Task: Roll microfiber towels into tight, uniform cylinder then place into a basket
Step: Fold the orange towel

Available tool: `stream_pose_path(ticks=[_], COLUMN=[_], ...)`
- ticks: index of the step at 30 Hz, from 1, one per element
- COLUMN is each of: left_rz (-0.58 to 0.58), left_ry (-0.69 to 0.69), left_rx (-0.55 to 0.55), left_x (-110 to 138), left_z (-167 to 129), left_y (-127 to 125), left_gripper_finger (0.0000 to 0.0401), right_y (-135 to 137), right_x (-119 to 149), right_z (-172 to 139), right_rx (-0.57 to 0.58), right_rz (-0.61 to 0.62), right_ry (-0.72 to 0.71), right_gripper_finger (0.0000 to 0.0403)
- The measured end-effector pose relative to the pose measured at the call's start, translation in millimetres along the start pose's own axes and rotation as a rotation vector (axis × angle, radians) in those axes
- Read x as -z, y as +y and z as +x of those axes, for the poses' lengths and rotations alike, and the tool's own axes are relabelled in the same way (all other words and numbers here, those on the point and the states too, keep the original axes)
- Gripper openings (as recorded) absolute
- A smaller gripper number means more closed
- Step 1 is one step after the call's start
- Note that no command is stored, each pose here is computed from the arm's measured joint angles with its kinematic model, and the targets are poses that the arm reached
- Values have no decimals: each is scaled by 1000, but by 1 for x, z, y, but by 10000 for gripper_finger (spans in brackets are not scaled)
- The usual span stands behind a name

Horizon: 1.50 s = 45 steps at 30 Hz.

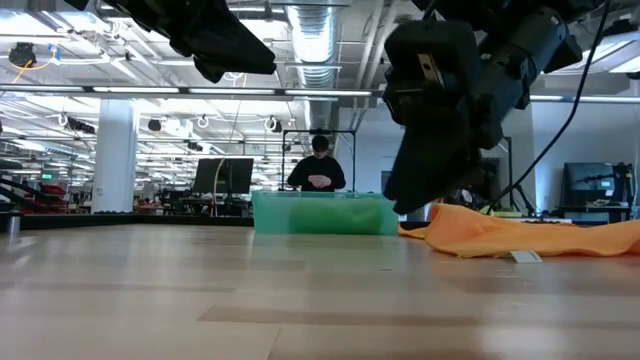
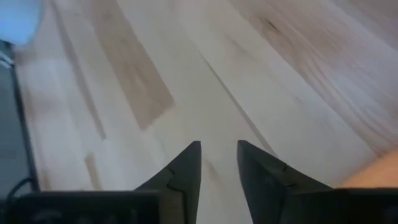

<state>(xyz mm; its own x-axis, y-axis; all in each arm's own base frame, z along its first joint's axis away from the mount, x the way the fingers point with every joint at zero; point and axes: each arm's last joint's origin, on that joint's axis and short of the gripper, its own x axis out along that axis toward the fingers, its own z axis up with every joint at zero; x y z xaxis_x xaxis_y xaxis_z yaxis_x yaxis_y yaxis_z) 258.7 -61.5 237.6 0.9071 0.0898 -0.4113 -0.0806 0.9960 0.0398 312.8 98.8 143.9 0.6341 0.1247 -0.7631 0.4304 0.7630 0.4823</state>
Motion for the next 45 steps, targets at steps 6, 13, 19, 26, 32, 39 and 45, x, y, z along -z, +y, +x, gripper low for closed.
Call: stream_pose_path(ticks=[6, 13, 19, 26, 32, 39, 45], left_rz=[-5, -5, 97, 207, 272, 370, 393], left_ry=[0, 20, 6, -46, -51, -2, 50], left_rx=[0, 13, 8, 5, 0, 1, 5], left_x=[0, 6, 18, 18, 16, 20, 22], left_z=[0, 9, 39, 70, 100, 136, 157], left_y=[0, -3, -10, -20, -29, -41, -47], left_gripper_finger=[100, 100, 100, 100, 100, 112, 160], right_y=[3, 13, 29, 36, 37, 36, 28], right_x=[-5, -15, -4, 26, 42, 40, 43], right_z=[0, -28, -74, -122, -139, -135, -126], right_rx=[-36, -97, -59, 73, 118, 140, 189], right_rz=[-56, -112, -188, -256, -294, -292, -297], right_ry=[-38, -92, -189, -323, -388, -390, -304], right_gripper_finger=[118, 116, 108, 99, 98, 97, 97])
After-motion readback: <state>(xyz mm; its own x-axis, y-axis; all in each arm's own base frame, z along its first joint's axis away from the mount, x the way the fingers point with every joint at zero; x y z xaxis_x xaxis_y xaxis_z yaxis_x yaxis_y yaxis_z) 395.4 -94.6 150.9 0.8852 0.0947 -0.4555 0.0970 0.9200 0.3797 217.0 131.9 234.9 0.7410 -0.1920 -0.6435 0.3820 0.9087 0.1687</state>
